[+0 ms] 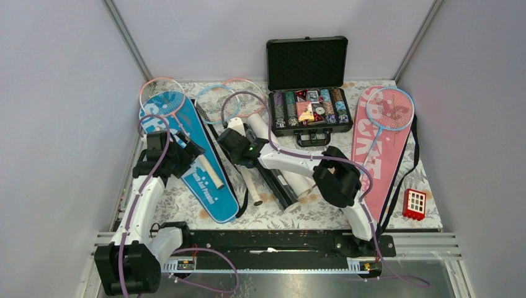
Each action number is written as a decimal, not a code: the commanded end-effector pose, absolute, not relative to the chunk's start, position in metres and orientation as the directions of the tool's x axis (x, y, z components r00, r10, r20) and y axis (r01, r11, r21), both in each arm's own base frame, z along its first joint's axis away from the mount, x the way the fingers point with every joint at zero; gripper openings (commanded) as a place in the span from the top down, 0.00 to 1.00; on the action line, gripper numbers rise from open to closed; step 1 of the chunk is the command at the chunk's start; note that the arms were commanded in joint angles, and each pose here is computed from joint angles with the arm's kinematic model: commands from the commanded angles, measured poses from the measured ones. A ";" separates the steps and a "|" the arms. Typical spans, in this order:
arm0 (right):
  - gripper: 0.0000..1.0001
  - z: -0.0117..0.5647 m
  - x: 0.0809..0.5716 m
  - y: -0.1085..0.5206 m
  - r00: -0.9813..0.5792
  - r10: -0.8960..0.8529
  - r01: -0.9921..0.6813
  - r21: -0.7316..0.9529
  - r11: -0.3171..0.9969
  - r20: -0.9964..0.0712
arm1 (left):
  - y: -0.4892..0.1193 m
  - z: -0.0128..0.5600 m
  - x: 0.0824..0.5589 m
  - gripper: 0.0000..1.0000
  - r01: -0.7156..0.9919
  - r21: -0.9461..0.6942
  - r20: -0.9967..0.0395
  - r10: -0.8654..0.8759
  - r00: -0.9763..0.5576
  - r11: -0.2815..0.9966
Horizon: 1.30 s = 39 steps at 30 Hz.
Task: Pack up the badminton gear
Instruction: Pick up the racket from the center of the board.
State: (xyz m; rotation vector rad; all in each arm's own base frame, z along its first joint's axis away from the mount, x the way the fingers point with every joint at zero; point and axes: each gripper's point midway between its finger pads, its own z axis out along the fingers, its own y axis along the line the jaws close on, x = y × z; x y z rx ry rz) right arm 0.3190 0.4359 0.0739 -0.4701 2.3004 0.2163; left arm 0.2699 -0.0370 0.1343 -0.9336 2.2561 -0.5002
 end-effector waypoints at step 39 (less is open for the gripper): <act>1.00 0.160 0.236 0.421 -0.733 0.186 -0.397 0.633 0.665 -0.655 | -0.173 0.107 0.354 0.40 -0.246 -0.787 -0.275 -0.679 -0.681 0.565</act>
